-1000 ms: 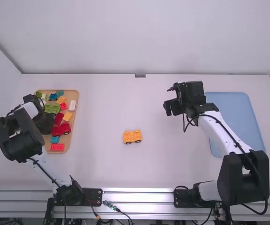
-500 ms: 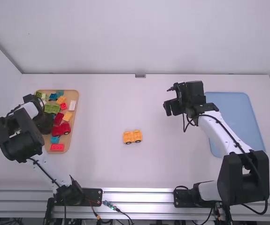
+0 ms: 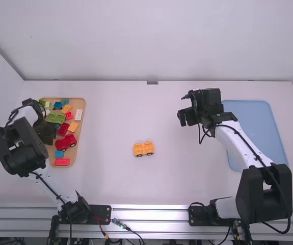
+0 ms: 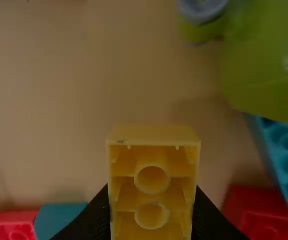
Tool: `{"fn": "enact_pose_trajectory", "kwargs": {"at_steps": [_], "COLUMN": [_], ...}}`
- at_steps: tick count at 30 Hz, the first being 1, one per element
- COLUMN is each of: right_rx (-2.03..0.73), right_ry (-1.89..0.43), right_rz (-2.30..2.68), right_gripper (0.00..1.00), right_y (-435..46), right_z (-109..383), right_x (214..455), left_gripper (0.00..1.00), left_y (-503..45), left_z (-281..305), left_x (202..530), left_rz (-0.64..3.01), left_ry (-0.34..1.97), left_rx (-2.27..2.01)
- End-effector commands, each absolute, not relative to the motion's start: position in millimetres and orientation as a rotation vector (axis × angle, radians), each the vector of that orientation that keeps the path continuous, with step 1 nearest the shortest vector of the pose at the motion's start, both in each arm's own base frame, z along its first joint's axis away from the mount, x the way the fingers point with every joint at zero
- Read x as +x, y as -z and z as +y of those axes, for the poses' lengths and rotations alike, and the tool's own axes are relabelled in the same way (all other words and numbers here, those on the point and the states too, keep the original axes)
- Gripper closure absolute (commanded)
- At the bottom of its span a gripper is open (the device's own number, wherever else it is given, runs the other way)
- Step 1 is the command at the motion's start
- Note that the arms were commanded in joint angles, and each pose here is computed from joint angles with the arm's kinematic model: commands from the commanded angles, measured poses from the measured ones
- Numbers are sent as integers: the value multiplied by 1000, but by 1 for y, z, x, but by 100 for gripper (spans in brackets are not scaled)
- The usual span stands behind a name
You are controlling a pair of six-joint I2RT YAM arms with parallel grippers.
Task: Assemble lego blocks to make yellow taxi
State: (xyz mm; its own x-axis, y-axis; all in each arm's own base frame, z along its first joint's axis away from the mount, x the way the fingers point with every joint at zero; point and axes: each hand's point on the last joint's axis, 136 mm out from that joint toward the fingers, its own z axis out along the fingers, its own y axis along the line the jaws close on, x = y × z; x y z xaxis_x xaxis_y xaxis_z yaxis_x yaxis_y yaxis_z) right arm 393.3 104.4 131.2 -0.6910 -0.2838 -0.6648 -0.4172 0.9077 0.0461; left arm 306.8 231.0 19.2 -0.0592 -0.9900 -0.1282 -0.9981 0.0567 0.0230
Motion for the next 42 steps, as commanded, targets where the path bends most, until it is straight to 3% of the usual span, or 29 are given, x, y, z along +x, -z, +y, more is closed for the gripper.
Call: {"fn": "enact_pose_trajectory", "kwargs": {"at_steps": [1,9,16,22,27,33,36,42], "right_rx": [-501,-489,-470,-476,-535,-753,-889,-1066], "right_ry": [-248,-250,-257,-274,-357,-590,-788,-1117], "right_rz": [2335,2312,2302,2302,2267,2142,2023,1782], "right_gripper": [1,1,1,1,1,1,1,1], "right_y": [-147,-151,-154,-154,-158,-172,-186,-215], "right_z": [106,107,108,110,123,159,184,213], "right_x": [397,401,404,402,400,382,362,324], "left_gripper": [98,98,98,99,98,98,98,98], "left_y": [-34,-72,-91,-113,-123,-149,-169,-180], "left_z": [237,224,202,126,58,-37,-81,-110], "left_x": [316,339,340,354,345,327,310,298], "left_rz": [2230,2365,2298,2374,2480,2516,2435,2319], "left_ry": [-165,-9,-50,196,350,593,755,874], "left_rx": [-2066,-1837,-1713,-1264,-893,-259,102,340]}}
